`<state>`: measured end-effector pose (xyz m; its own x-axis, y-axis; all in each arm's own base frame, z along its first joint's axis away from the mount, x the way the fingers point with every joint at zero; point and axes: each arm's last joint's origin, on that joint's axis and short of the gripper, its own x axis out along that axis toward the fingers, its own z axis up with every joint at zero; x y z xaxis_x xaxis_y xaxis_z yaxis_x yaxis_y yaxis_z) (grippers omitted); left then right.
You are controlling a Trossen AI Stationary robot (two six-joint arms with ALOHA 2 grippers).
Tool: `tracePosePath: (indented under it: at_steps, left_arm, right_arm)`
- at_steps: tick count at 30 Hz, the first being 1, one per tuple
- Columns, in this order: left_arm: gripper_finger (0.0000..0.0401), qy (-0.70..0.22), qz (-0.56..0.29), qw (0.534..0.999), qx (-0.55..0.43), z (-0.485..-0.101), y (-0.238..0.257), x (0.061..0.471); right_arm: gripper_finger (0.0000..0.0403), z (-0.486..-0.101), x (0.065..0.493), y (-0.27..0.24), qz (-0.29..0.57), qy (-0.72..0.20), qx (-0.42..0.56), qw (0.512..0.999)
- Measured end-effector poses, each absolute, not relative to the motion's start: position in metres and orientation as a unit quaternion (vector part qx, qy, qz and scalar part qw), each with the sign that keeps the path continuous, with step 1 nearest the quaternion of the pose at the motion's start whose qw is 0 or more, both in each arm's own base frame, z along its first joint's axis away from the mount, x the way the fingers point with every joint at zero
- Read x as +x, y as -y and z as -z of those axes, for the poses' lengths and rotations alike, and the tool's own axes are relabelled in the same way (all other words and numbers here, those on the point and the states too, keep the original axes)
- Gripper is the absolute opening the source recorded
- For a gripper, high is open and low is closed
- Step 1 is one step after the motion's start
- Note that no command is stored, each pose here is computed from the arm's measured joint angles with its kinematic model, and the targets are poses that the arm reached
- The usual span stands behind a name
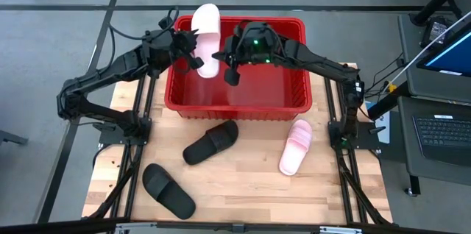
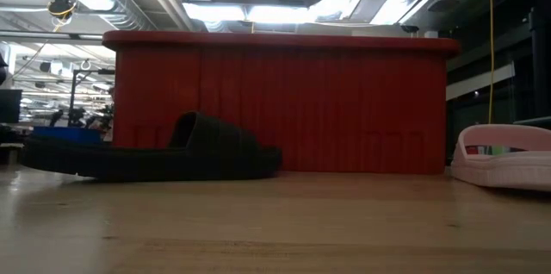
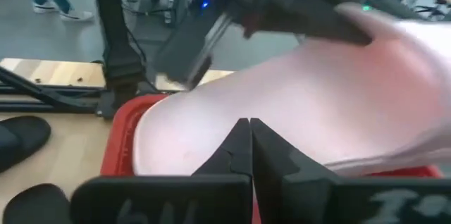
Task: Pick and place slides into bin
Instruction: Put the bottom pink slide into the red bin
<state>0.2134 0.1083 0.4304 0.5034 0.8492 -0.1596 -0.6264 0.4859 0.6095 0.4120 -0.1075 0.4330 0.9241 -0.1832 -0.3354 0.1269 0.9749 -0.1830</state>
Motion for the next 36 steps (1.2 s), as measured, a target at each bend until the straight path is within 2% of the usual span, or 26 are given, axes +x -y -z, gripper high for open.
tracePosePath:
  at_steps: [7, 14, 22, 27, 36]
  left_arm:
    - [0.0003, -0.232, -0.423, 0.843, 0.236, -0.428, -0.123, 0.207]
    - [0.0003, -0.251, -0.437, 0.833, 0.23, -0.424, -0.14, 0.199]
    - [0.0003, -0.279, -0.419, 0.843, 0.19, -0.371, -0.149, 0.196]
    - [0.0003, -0.267, -0.411, 0.853, 0.179, -0.35, -0.142, 0.195]
    - [0.0003, -0.314, -0.403, 0.844, 0.163, -0.313, -0.141, 0.193]
  right_arm:
    - [0.0, -0.426, 0.4, 0.124, 0.058, -0.144, -0.061, 0.986]
    - [0.0, -0.431, 0.367, 0.111, 0.047, -0.112, -0.081, 0.989]
    - [0.0002, -0.412, 0.318, 0.096, 0.053, -0.07, -0.114, 0.99]
    - [0.0004, -0.413, 0.277, 0.091, 0.068, -0.05, -0.124, 0.989]
    - [0.0006, -0.41, 0.224, 0.079, 0.086, -0.02, -0.132, 0.987]
